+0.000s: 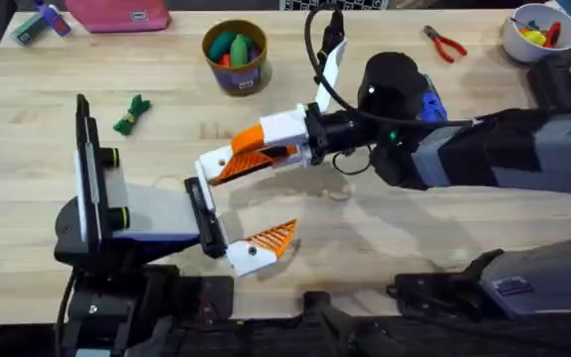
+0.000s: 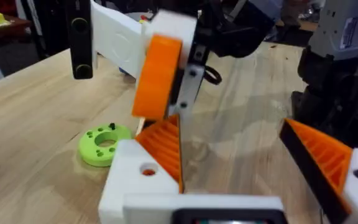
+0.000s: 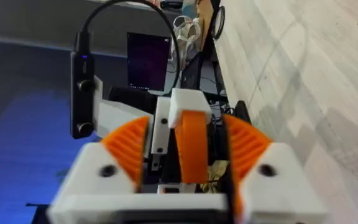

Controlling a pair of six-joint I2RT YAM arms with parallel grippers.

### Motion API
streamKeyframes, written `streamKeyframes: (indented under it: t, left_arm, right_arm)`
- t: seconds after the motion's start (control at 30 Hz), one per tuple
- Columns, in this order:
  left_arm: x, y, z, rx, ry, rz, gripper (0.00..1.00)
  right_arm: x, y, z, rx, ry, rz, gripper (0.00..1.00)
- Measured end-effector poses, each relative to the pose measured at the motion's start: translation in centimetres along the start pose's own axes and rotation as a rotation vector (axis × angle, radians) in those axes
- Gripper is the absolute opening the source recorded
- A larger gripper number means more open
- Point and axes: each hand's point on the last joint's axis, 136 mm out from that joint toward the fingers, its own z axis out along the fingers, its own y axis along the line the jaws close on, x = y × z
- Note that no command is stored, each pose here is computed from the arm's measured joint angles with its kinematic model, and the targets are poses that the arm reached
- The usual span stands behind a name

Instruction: Pick up the gripper from the table and insert it into the empty holder that is missing its gripper. Then pick up a screw, insert it into the mounting hole, and use the screwdriver to tighten it. Finally, clean up the table by picking up the vegetable and placing it into the bucket.

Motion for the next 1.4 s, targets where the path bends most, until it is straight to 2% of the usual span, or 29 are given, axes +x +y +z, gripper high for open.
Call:
streamKeyframes:
  t: [0.07,0.13,0.57,0.87,1.13,1.4]
  left_arm:
    - [0.0,-0.1,0.0,0.003,0.0,-0.001,0.987]
    - [0.0,-0.1,0.0,0.004,0.0,-0.002,0.987]
    - [0.0,-0.2,0.0,0.011,0.0,-0.005,0.988]
    - [0.0,-0.2,0.0,0.011,0.0,-0.006,0.987]
    - [0.0,-0.2,0.0,0.011,0.0,-0.006,0.989]
    - [0.0,-0.2,0.0,0.011,0.0,-0.006,0.987]
  right_arm:
    - [-0.1,0.0,0.0,0.002,-0.005,-0.001,0.887]
    - [-0.2,0.0,0.0,0.003,-0.011,-0.001,0.933]
    - [-0.6,-0.3,-0.5,0.04,-0.044,0.014,0.947]
    - [-1.3,2.4,-6.4,0.161,-0.171,-0.039,0.952]
    - [-1.0,4.4,-11.9,0.323,-0.242,-0.034,0.954]
    - [-1.4,6.5,-14.8,0.604,-0.211,-0.106,0.954]
